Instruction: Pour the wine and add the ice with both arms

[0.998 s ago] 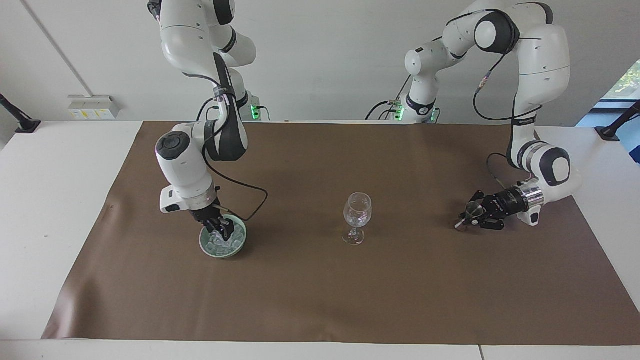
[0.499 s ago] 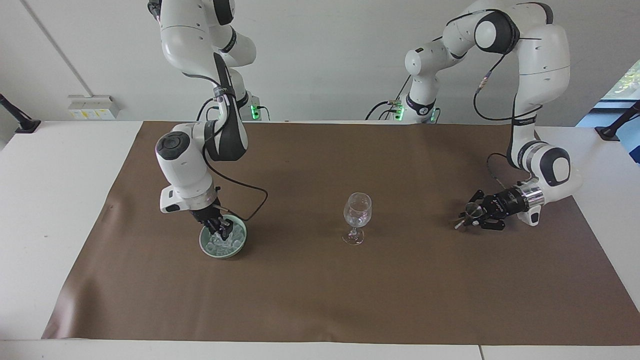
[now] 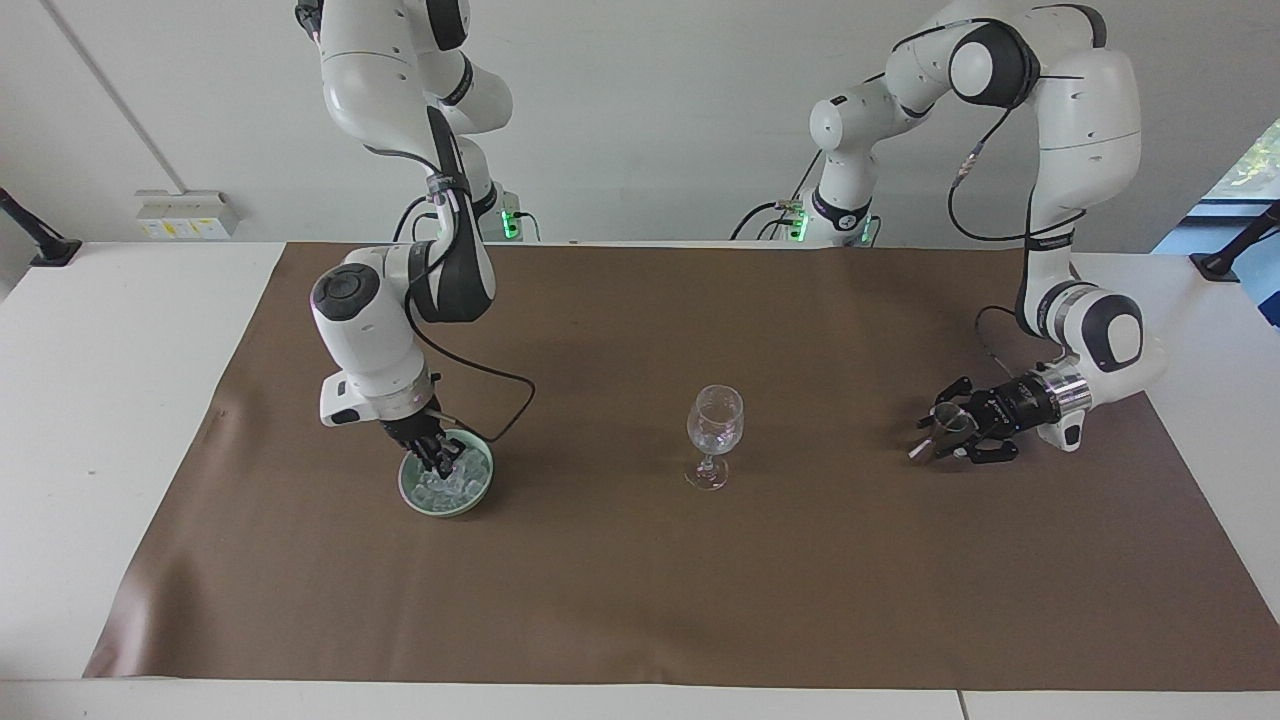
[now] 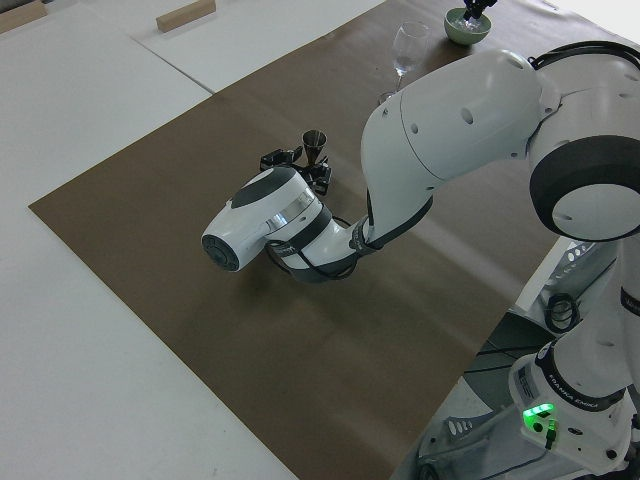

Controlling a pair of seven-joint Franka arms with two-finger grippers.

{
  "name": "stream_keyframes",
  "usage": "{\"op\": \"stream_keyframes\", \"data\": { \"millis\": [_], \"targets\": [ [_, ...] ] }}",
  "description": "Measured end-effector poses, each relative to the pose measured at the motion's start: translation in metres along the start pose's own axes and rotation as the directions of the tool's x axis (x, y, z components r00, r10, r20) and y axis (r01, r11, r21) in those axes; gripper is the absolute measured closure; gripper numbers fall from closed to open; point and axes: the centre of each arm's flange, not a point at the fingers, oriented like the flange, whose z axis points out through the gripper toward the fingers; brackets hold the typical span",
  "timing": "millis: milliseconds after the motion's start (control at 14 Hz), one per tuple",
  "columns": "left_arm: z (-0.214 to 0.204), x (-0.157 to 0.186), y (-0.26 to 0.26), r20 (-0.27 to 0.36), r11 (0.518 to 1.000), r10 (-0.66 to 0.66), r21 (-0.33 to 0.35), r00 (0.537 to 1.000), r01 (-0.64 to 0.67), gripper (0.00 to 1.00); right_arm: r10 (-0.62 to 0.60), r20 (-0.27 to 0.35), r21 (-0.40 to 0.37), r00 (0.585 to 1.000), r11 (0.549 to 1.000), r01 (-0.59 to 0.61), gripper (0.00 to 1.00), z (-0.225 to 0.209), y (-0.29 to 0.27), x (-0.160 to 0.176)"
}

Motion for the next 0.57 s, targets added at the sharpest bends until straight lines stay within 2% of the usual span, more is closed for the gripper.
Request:
{"op": "stream_keyframes", "data": {
  "millis": [214,571],
  "targets": [
    [-0.01,-0.007,0.007,-0.056,0.998,0.044,0.041,0.997,-0.042,0.01,0.001,-0.001,0.0,1.0,1.0,-0.001,0.76,0.0,0.0,0.001],
    [-0.047,-0.029,0.027,-0.202,0.981,0.163,0.133,0.966,-0.138,0.0,-0.007,-0.034,0.026,0.999,1.0,0.008,0.76,-0.031,-0.012,0.015]
  ]
}}
